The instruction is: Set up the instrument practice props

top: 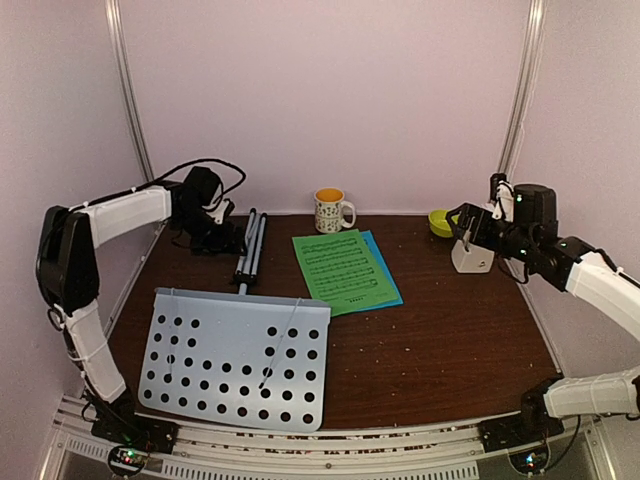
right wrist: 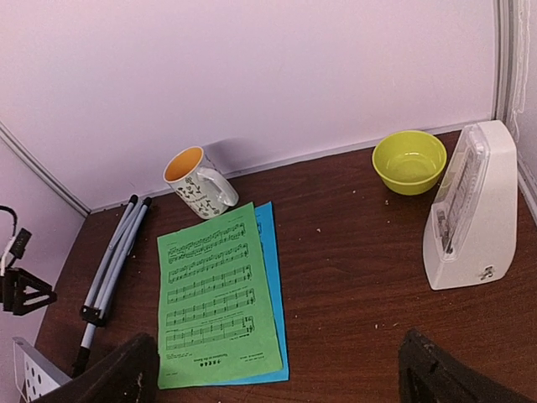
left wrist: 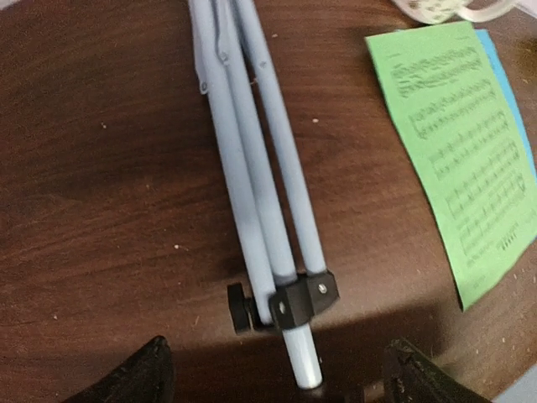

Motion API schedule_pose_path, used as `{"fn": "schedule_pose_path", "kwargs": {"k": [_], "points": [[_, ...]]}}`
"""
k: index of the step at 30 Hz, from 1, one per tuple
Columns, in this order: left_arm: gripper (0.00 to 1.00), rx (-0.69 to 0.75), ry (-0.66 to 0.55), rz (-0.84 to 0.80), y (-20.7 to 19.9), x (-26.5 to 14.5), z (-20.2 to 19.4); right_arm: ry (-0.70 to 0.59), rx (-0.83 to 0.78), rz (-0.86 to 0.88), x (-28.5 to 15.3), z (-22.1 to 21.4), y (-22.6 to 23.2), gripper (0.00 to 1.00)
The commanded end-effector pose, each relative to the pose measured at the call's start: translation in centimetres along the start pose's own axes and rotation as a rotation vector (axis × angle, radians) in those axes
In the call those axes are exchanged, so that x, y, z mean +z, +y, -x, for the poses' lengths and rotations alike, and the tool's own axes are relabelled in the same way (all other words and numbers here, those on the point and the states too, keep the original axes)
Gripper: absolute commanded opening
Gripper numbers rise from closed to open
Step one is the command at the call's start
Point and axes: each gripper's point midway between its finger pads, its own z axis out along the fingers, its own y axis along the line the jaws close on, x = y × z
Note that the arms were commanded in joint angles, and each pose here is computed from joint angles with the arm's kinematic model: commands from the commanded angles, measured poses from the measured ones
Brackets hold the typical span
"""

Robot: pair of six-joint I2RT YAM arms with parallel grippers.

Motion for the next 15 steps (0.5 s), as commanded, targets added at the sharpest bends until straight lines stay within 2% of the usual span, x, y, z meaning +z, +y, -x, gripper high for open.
{"fn": "schedule_pose_path", "kwargs": {"k": [1, 3, 9, 11, 15], "points": [[0.9, 0.293, -0.225, -0.152, -4.3, -9.4, 2.1, -0.017, 0.008, 0.059, -0.4, 0.1, 0.7, 1.0], [0.9, 0.388, -0.209, -0.18, -5.3, -10.8, 0.4, -0.021, 0.008, 0.081, -0.5, 0.1, 0.9, 1.0], [0.9, 0.861, -0.043, -0.155, -8.8, -10.7, -8.1, -0.021, 0.006, 0.13, -0.6, -0.1, 1.6, 1.0], [0.9, 0.932, -0.03, -0.205, -9.6, -10.7, -9.6, -0.027, 0.01, 0.147, -0.8, -0.1, 1.9, 1.0], [0.88, 1.014, -0.041, -0.227, -10.7, -10.7, -9.9, -0.03, 0.015, 0.16, -1.1, -0.3, 1.9, 1.0]]}}
